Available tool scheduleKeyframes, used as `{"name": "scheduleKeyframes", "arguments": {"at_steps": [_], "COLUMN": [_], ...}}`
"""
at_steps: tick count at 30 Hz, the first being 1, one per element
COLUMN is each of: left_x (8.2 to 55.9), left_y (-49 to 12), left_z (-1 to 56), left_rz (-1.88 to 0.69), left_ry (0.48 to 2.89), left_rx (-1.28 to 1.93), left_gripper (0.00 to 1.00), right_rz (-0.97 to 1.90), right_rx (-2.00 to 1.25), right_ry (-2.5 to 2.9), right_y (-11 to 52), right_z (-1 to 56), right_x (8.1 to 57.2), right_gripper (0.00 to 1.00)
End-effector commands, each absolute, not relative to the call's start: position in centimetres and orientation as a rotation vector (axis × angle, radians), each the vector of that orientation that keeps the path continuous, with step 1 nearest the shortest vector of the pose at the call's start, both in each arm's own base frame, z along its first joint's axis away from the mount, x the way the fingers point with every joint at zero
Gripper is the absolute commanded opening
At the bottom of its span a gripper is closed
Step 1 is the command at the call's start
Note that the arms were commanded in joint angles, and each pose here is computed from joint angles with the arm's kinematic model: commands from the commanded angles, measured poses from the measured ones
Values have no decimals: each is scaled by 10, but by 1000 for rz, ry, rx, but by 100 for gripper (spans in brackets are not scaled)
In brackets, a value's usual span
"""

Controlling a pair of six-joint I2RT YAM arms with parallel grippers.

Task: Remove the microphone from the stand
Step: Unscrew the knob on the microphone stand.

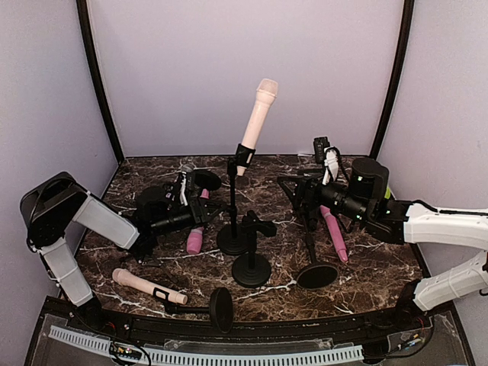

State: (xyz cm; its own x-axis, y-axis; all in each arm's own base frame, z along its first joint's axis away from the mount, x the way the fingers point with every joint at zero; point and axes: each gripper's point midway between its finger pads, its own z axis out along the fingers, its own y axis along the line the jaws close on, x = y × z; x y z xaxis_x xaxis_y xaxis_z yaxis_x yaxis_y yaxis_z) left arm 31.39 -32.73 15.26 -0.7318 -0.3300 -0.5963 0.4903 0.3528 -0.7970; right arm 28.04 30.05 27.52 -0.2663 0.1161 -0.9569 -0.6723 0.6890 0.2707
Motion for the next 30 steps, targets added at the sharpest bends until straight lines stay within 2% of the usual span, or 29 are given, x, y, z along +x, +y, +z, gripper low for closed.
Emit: {"name": "scheduleKeyframes", "arguments": {"at_steps": [1,8,22,30], "left_x": [317,320,316,315], "left_y": [-331,-333,-331,-329], "left_z": [172,171,168,169], "left_rz": [-1484,-1487,-1494,-1498], "left_ry": [1829,1823,1833,1866], "left_rx": [179,180,177,146], "left_gripper": [39,37,18,12], "right_rz": [806,808,806,804], "right_rx": [-441,-454,-464,-461], "right_ry": [1661,1662,1672,1674], "right_y": [297,300,302,302], "right_z": [280,281,278,278], "right_x": [280,280,282,282], "right_gripper": [82,82,82,82]}}
